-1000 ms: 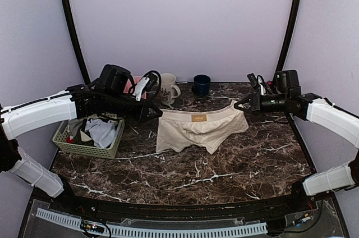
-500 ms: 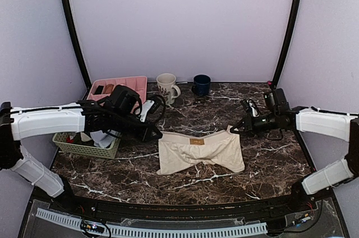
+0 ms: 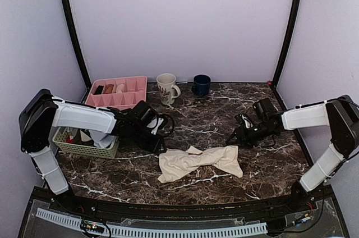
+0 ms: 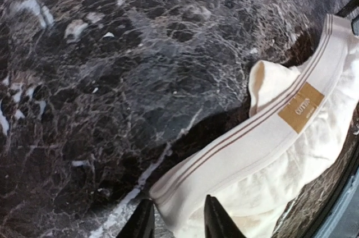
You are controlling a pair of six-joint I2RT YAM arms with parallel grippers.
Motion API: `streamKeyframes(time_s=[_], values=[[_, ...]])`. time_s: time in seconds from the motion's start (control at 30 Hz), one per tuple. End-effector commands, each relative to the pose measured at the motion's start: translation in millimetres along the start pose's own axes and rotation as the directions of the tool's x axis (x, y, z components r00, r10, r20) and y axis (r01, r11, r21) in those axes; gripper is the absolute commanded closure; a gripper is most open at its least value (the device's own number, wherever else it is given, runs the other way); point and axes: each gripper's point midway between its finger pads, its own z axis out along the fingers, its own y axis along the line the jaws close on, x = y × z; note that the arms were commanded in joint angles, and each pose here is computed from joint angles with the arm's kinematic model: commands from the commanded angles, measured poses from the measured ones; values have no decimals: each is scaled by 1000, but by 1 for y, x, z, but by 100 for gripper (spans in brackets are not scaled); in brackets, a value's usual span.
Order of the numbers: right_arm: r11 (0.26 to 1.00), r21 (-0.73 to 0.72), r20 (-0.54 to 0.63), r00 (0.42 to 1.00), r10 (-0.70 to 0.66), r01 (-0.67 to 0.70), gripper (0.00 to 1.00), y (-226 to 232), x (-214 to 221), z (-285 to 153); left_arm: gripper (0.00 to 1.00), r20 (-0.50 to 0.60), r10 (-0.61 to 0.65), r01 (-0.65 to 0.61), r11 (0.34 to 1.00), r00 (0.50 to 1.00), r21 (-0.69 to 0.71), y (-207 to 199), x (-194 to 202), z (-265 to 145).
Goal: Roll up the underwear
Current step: Flatten out the underwear at the center of the board.
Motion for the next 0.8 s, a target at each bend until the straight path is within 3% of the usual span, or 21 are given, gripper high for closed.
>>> streamKeyframes(time_s=[0.0, 0.13, 0.6, 0.77], values=[[1000, -1, 8, 1000, -10, 10, 51, 6, -18, -7, 59, 33, -108, 106, 992, 994, 69, 2, -7, -14], [998, 20, -12, 998, 62, -62, 50, -10, -22, -10, 45, 65, -203, 195, 975, 977, 107, 11, 0, -26], [979, -2, -198, 960, 200, -204, 53, -20, -4, 15, 45, -54, -285, 289, 949, 957, 127, 15, 17, 1], [973, -25, -242, 946, 215, -228, 67, -20, 4, 22, 45, -90, -308, 318, 936, 947, 148, 12, 19, 8]])
